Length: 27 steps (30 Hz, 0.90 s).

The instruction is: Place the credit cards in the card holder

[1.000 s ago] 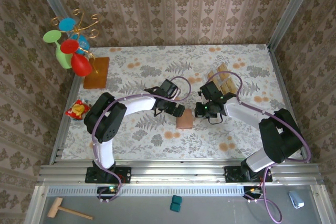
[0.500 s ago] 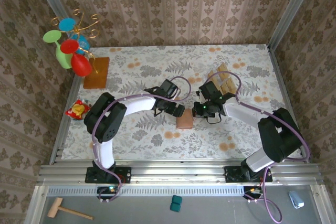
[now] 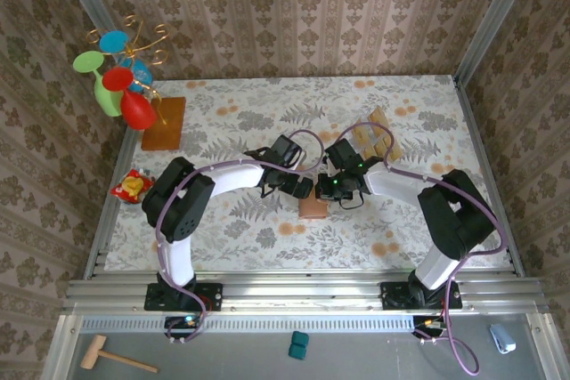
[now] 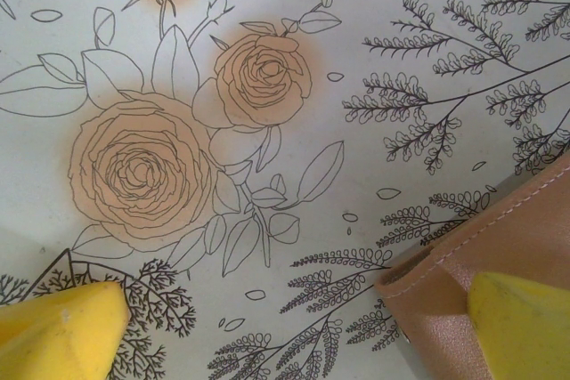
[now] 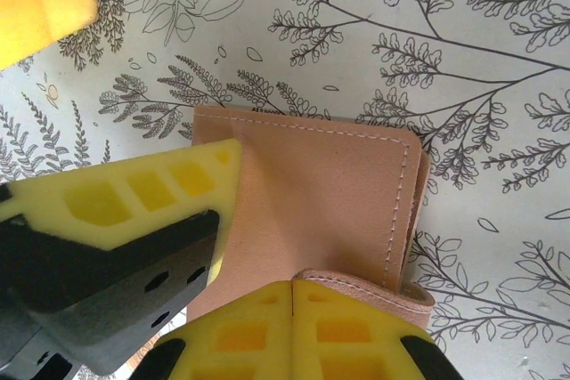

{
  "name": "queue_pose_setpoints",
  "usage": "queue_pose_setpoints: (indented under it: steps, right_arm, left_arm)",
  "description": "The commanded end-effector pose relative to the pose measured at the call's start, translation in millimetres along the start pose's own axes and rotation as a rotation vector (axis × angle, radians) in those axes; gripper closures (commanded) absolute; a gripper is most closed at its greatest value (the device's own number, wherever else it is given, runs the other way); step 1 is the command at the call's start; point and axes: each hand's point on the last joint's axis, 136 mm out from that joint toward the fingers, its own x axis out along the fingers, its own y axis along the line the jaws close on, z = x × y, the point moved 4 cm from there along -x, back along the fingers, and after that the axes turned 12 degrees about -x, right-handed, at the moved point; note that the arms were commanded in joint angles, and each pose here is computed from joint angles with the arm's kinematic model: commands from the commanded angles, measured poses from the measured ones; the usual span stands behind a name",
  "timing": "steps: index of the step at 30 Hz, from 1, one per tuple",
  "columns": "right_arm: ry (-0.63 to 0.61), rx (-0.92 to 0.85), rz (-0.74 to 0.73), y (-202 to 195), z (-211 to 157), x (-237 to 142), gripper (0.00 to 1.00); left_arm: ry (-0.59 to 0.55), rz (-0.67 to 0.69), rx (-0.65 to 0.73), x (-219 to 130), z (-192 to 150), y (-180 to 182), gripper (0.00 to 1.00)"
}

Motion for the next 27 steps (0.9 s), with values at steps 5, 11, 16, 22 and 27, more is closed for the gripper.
queue_pose_setpoints:
  steps: [5,11,16,22,27]
  right_arm:
    - [-0.001,0.012,0.02,6,5,8,1.0]
    - [-0.005,0.007,0.026,9,5,6,1.0]
    - [-0.011,-0.002,0.033,15,4,2,1.0]
    - [0.006,0.001,0.02,11,0,7,1.0]
    - [0.029,0.012,0.003,4,-7,17,1.0]
  left_arm:
    - [0.103,0.028,-0.028,17,-31,13,0.0]
    - [0.103,0.029,-0.028,18,-31,13,0.0]
    - [0.104,0.027,-0.03,19,-31,13,0.0]
    - [0.106,0.028,-0.029,19,-32,13,0.0]
    - [0.105,0.027,-0.031,19,-32,13,0.0]
